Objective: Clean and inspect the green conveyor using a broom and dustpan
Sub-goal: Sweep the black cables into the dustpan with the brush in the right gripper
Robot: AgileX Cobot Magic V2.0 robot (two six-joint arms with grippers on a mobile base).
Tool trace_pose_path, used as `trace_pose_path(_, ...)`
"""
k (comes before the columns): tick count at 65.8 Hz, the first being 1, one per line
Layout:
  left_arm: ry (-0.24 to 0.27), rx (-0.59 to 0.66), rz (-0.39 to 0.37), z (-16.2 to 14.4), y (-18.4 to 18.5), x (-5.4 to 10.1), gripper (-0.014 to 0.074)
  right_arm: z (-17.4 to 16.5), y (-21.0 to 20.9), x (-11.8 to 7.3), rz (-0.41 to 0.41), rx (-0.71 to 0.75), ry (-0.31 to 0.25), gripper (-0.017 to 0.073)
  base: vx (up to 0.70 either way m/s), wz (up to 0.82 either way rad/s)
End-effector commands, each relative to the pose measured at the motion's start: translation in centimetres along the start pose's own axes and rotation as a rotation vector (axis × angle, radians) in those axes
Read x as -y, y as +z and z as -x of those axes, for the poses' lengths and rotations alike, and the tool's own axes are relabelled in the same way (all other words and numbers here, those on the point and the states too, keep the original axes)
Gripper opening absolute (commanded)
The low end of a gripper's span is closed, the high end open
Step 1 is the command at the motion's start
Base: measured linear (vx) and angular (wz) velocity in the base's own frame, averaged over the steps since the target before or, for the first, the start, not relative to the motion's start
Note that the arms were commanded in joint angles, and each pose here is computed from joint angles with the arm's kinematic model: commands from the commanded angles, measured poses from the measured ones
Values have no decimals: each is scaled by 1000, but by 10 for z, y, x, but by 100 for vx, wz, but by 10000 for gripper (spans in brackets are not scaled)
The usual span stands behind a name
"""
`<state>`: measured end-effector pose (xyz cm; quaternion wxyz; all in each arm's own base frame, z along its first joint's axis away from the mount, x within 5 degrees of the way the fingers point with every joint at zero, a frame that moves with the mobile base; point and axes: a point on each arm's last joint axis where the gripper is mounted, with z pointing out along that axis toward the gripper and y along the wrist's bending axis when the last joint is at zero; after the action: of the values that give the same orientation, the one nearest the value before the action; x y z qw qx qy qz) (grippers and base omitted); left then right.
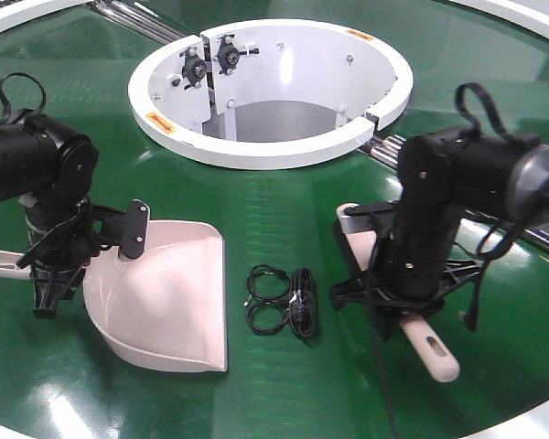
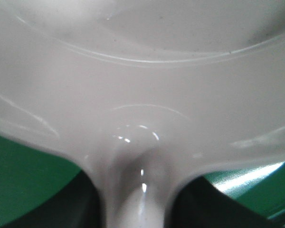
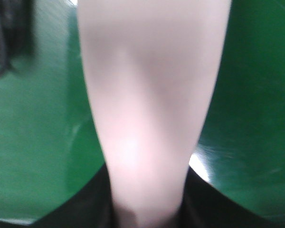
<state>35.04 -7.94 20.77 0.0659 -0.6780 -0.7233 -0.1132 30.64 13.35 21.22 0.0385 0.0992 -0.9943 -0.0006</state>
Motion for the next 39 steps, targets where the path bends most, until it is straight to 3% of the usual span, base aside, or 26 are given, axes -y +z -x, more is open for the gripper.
trace_pose_path(1, -11, 11, 50, -5, -22, 0, -6, -4, -17, -6, -22, -13, 22, -4, 0, 0)
trace_pose_path(9, -11, 11, 50, -5, -22, 0, -6, -3, -8, -17, -21, -42, 37, -4, 0, 0)
trace_pose_path(39, -11, 11, 50, -5, -22, 0, -6, 1, 18, -72, 33, -121, -32, -4, 0, 0)
